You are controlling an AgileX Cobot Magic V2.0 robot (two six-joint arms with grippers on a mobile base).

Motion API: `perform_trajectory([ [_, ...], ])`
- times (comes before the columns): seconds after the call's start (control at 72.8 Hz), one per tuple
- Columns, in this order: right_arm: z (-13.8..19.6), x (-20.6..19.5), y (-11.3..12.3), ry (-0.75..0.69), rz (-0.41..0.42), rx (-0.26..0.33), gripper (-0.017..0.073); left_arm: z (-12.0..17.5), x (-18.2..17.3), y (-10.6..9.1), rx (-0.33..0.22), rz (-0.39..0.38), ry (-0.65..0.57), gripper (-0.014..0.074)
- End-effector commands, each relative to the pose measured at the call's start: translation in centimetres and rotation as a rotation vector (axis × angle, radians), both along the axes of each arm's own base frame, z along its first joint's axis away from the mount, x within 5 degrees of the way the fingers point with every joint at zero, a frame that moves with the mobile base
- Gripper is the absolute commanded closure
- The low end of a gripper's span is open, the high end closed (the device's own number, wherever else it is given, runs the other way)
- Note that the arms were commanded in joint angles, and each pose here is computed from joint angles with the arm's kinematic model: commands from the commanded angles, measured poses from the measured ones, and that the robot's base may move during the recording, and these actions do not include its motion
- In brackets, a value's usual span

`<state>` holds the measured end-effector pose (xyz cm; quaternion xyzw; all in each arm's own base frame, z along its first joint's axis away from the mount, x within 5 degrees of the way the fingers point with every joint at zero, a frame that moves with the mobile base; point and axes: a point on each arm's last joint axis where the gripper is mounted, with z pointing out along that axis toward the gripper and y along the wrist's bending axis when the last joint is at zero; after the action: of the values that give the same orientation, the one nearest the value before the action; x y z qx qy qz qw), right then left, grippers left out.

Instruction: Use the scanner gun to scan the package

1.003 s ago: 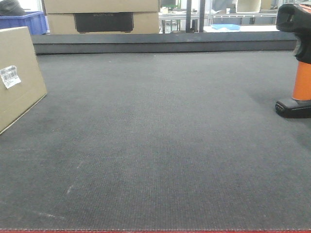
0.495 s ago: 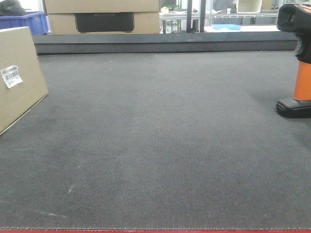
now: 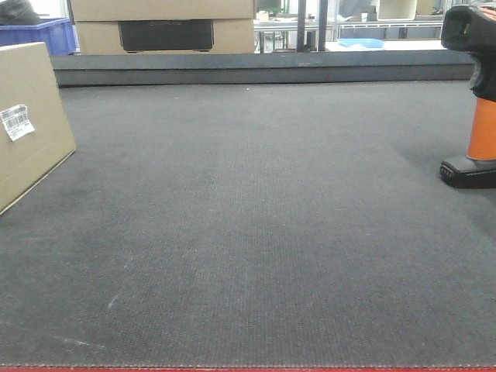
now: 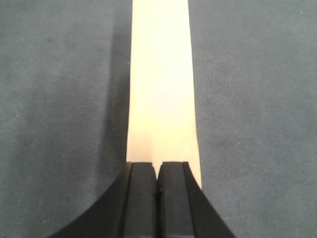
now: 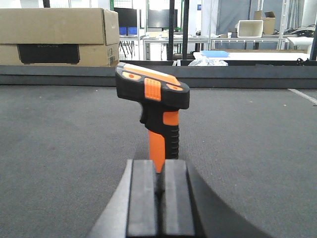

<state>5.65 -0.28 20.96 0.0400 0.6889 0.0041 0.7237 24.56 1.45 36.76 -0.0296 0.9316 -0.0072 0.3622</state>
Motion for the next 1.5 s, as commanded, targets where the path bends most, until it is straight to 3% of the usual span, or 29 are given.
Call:
perform_trajectory([
  [0.0, 0.2, 0.0, 0.0, -0.018, -0.002, -0.007, 0.0728, 0.6, 1.4, 0.0, -0.021, 0.007, 0.015, 0.0696],
  [0.082, 0.2, 0.0, 0.0, -0.018, -0.002, -0.007, 0.0728, 0.8, 2.7, 0.1, -0.022, 0.006, 0.035, 0.0598],
  [0.234, 0.2, 0.0, 0.0, -0.018, -0.002, -0.007, 0.0728, 0.6, 4.8, 0.3, -0.024, 0.005, 0.065, 0.0148],
  [0.316, 0.2, 0.0, 0.0, -0.018, -0.002, -0.007, 0.0728, 0.1, 5.7, 0.2, -0.036, 0.002, 0.080, -0.0034],
  [0.481, 0.2, 0.0, 0.0, -0.018, -0.002, -0.007, 0.0728, -2.0, 7.2, 0.3, -0.049, 0.002, 0.152, 0.0087],
  [0.88, 0.2, 0.0, 0.0, -0.018, -0.002, -0.007, 0.0728, -5.8, 9.0, 0.1, -0.097, 0.001, 0.319, 0.0093],
  [1.113, 0.2, 0.0, 0.0, -0.018, -0.002, -0.007, 0.0728, -6.6, 9.3, 0.1, -0.109, 0.003, 0.347, 0.0166],
  [1.168, 0.2, 0.0, 0.0, -0.018, -0.002, -0.007, 0.0728, -6.6, 9.3, 0.1, -0.109, 0.003, 0.347, 0.0216],
  [1.237, 0.2, 0.0, 0.0, -0.018, -0.002, -0.007, 0.0728, -6.6, 9.4, 0.0, -0.112, 0.003, 0.347, 0.0350],
  [1.347, 0.2, 0.0, 0.0, -0.018, -0.002, -0.007, 0.0728, -6.5, 9.4, -0.1, -0.126, 0.003, 0.344, 0.0687],
  [1.429, 0.2, 0.0, 0.0, -0.018, -0.002, -0.007, 0.0728, -6.0, 9.5, -0.5, -0.181, -0.001, 0.338, 0.0704],
  [1.484, 0.2, 0.0, 0.0, -0.018, -0.002, -0.007, 0.0728, -5.3, 9.6, -1.0, -0.247, -0.009, 0.326, 0.0704],
])
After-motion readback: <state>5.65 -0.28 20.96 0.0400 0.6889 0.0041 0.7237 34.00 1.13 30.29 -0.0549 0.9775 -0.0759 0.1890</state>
